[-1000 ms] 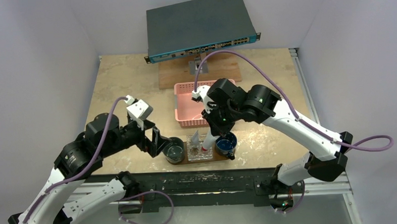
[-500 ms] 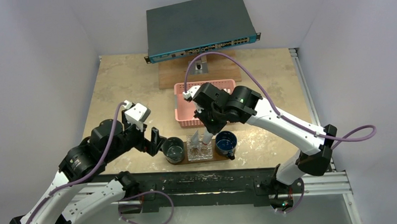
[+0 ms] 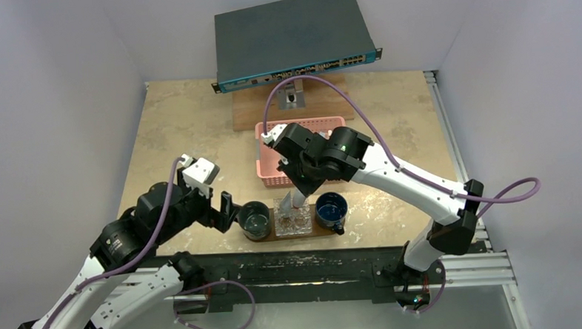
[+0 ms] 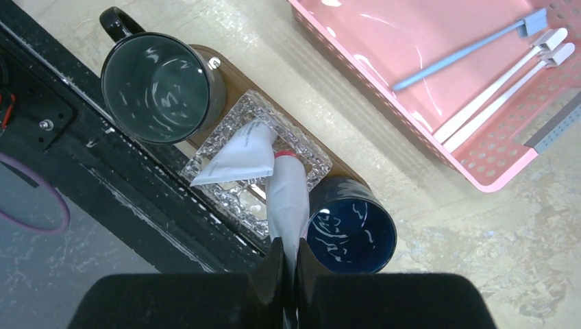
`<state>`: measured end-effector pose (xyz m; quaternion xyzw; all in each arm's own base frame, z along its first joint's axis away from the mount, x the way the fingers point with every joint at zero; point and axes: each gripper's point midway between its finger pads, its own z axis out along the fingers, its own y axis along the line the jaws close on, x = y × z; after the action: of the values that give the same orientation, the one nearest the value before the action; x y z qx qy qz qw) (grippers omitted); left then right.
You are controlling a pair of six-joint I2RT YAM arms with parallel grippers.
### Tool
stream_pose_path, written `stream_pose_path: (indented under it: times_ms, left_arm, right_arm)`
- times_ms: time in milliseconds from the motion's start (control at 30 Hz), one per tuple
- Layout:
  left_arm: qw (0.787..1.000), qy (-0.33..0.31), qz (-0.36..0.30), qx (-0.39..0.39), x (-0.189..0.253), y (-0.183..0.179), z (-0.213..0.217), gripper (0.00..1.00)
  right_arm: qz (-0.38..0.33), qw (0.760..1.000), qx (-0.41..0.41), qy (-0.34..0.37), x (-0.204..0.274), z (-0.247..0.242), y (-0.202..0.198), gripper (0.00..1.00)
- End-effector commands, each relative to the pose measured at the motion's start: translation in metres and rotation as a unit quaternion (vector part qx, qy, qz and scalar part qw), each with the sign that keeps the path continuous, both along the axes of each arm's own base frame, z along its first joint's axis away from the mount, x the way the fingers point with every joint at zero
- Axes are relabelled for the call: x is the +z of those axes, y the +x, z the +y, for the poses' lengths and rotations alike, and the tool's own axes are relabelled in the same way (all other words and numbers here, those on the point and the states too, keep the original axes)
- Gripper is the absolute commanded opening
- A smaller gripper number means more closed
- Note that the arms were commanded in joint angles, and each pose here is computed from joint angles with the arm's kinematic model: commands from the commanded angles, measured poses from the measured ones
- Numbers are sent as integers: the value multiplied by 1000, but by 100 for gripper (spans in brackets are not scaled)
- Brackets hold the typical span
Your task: Prepare toiletry sets of a toothbrush and toothpaste on the tray
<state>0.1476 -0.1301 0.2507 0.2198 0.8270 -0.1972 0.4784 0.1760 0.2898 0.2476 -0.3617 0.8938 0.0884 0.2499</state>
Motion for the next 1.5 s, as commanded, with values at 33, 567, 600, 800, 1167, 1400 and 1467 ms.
stream_pose_path:
  times_ms: [33, 567, 600, 800, 1167, 1400, 1467]
  left_arm:
    - [999, -25, -16, 16, 7, 6, -1, 96]
    - [999, -21, -17, 22, 2, 7, 1, 96]
    - [999, -20, -16, 23, 2, 7, 1, 96]
    - [999, -20, -16, 23, 1, 8, 1, 96]
    - [1000, -17, -14, 22, 0, 9, -1, 96]
    - [1000, -17, -14, 20, -1, 10, -3, 96]
    - [1000, -18, -15, 19, -1, 10, -3, 96]
  right_arm:
    - [-21, 999, -16, 20, 12, 8, 7, 0]
    - [-2, 1000, -11, -2, -20, 13, 5, 0]
    - [-1, 1000, -11, -4, -22, 13, 5, 0]
    - [0, 1000, -10, -12, -29, 14, 6, 0]
    - [-1, 999, -16, -31, -45, 12, 9, 0]
    - [-1, 999, -16, -34, -53, 14, 11, 0]
    - [0, 999, -15, -37, -57, 14, 11, 0]
